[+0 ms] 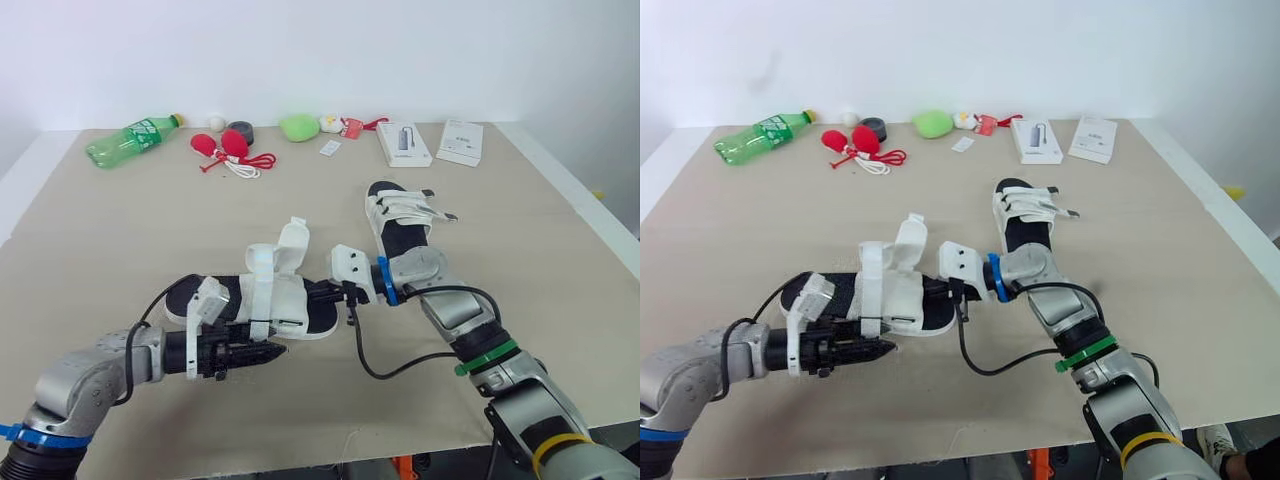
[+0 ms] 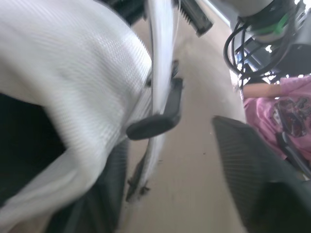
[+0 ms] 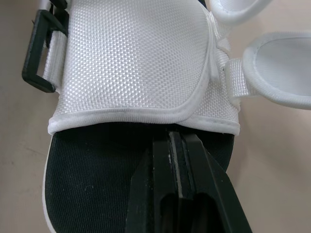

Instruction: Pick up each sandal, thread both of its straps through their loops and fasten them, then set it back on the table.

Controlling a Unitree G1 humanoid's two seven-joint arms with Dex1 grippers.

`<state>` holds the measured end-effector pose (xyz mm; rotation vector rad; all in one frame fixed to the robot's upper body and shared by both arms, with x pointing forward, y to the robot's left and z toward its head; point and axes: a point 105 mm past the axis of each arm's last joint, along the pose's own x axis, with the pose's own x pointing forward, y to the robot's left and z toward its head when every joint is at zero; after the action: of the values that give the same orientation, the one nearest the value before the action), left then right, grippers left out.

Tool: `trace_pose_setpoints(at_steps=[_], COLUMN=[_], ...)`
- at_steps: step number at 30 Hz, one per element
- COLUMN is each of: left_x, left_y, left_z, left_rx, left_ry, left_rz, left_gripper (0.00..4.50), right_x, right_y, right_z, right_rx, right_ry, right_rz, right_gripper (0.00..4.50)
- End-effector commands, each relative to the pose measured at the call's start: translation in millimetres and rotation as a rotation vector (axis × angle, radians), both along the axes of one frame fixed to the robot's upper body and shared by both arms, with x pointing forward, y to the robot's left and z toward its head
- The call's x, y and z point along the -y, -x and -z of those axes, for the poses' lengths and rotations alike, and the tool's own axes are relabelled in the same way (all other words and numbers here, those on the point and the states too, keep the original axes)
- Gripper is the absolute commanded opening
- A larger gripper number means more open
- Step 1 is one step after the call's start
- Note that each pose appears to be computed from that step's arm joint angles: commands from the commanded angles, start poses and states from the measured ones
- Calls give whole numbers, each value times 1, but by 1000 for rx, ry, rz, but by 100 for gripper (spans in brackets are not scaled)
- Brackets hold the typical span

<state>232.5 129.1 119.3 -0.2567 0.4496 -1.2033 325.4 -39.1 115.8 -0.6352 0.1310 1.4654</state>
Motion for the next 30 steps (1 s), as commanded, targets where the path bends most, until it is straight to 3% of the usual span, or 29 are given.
trace_pose_setpoints(at_steps=[1,2,4,10,17,22,30], left_x=[0,1,2,4,19,9,4], left_y=[7,8,11,24,57,32,20], left_z=[-19,-20,-20,-9,-10,-6,-14], left_rx=[77,81,83,56,21,97,195], left_ry=[11,12,1,-49,-47,-96,-137], left_rz=[25,28,39,92,229,104,75], left_gripper=[81,37,5,5,5,5,5], right_x=[10,9,9,7,7,6,6], right_y=[1,2,2,3,4,6,6], right_z=[24,24,24,24,25,27,26], right_rx=[-52,-52,-52,-54,-56,-62,-61], right_ry=[77,77,77,79,81,81,81], right_rz=[34,33,30,22,19,15,14], right_gripper=[0,0,0,0,0,0,0])
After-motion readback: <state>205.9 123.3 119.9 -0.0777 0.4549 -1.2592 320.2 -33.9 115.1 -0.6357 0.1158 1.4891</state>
